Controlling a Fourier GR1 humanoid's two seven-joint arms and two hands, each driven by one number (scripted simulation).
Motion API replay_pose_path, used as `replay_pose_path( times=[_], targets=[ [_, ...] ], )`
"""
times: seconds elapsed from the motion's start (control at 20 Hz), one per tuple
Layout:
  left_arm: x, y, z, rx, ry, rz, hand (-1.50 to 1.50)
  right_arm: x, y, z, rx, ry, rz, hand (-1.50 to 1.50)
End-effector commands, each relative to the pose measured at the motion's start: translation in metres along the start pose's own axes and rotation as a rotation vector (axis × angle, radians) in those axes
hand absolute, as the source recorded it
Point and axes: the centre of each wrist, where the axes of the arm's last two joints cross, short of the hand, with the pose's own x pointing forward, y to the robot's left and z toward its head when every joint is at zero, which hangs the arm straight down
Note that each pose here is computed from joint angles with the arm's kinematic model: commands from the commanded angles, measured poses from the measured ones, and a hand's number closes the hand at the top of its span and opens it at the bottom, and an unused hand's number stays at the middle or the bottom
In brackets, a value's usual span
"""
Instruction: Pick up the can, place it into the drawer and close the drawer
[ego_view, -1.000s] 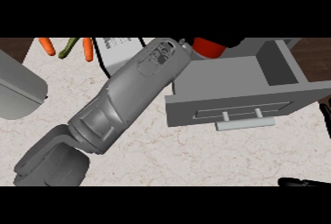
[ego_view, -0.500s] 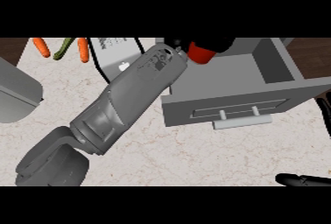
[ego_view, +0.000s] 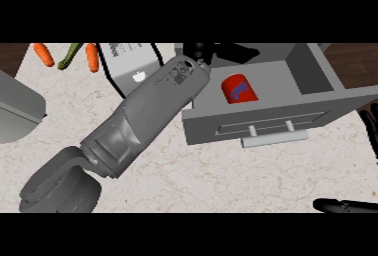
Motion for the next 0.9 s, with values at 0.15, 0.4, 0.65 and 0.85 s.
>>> replay_pose_path(
  times=[0.15, 0.4, 0.65, 0.85],
  targets=[
    [-0.009, -0.001, 0.005, 0.053, 0.011, 0.032, -1.50, 0.000, -0.011, -0.001, 0.003, -0.033, 0.064, -1.50],
    [0.010, -0.002, 0.001, 0.044, 0.045, 0.090, -1.50, 0.028, -0.001, -0.004, 0.019, -0.137, 0.278, -1.50],
    [0.018, -0.003, 0.000, 0.031, 0.036, 0.148, -1.50, 0.038, 0.009, -0.005, 0.086, -0.203, 0.373, -1.50],
    [0.026, -0.004, 0.002, 0.049, 0.010, 0.181, -1.50, 0.036, 0.010, -0.004, 0.117, -0.214, 0.482, -1.50]
  ],
)
